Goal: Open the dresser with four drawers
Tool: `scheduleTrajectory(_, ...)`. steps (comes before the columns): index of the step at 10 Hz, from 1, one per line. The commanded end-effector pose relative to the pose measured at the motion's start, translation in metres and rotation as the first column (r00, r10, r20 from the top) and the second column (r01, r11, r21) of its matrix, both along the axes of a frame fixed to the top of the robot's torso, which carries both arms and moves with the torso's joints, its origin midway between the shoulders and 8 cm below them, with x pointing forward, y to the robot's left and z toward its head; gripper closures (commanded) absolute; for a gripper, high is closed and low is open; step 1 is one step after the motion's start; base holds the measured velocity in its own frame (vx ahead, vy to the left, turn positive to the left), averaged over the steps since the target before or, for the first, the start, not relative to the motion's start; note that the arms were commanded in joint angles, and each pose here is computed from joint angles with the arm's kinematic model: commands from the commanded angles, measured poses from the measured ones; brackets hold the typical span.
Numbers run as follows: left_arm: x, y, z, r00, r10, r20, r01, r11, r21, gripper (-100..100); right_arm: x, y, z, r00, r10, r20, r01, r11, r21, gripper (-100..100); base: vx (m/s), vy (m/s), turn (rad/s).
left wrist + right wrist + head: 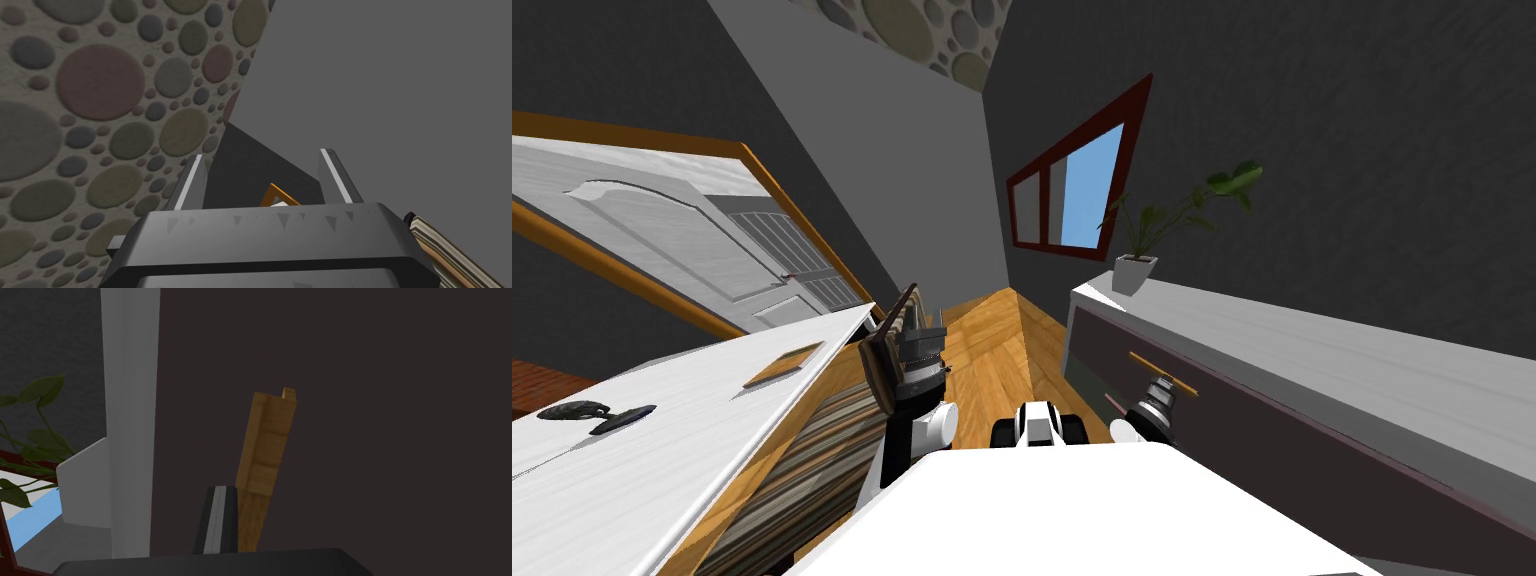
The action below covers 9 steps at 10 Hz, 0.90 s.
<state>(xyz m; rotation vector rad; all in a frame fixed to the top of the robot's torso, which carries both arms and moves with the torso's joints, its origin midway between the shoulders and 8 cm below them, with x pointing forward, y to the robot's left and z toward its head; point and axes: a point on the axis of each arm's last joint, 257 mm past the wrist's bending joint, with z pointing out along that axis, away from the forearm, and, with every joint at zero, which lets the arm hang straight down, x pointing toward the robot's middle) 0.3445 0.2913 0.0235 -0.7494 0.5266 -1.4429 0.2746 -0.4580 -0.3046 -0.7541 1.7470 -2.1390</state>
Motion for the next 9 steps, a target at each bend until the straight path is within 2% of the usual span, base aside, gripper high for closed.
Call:
scheduleTrajectory(1, 0.0, 0.0, 0.0, 1.0, 0.0, 0.0, 0.0, 1.0, 0.0, 0, 0.009, 0.002, 0.005, 1.0, 0.008, -0.001, -0.008, 1.0, 0.0, -100, 0.015, -0.039, -0.057)
scheduleTrajectory(2, 0.0, 0.0, 0.0, 1.0, 0.0, 0.0, 0.0, 1.0, 0.0, 0, 0.014, 0.002, 0.009, 1.0, 0.01, 0.0, -0.01, 1.0, -0.004, -100, 0.007, -0.037, -0.065)
scheduleTrajectory(3, 0.0, 0.0, 0.0, 1.0, 0.0, 0.0, 0.0, 1.0, 0.0, 0, 0.011, 0.005, 0.006, 1.0, 0.007, 0.005, -0.007, 1.0, 0.0, -100, -0.009, 0.008, -0.002)
scheduleTrajectory(4, 0.0, 0.0, 0.0, 1.0, 0.0, 0.0, 0.0, 1.0, 0.0, 0, 0.003, 0.002, 0.0, 1.0, 0.004, -0.001, -0.004, 1.0, 0.003, 100, -0.011, 0.029, 0.084)
scheduleTrajectory(6, 0.0, 0.0, 0.0, 1.0, 0.0, 0.0, 0.0, 1.0, 0.0, 0, 0.01, 0.005, 0.008, 1.0, 0.009, 0.005, -0.009, 1.0, -0.006, 100, -0.039, 0.052, -0.01)
scheduleTrajectory(9, 0.0, 0.0, 0.0, 1.0, 0.0, 0.0, 0.0, 1.0, 0.0, 0, 0.019, 0.01, 0.02, 1.0, 0.014, 0.012, -0.014, 1.0, -0.018, 100, -0.12, 0.166, -0.035)
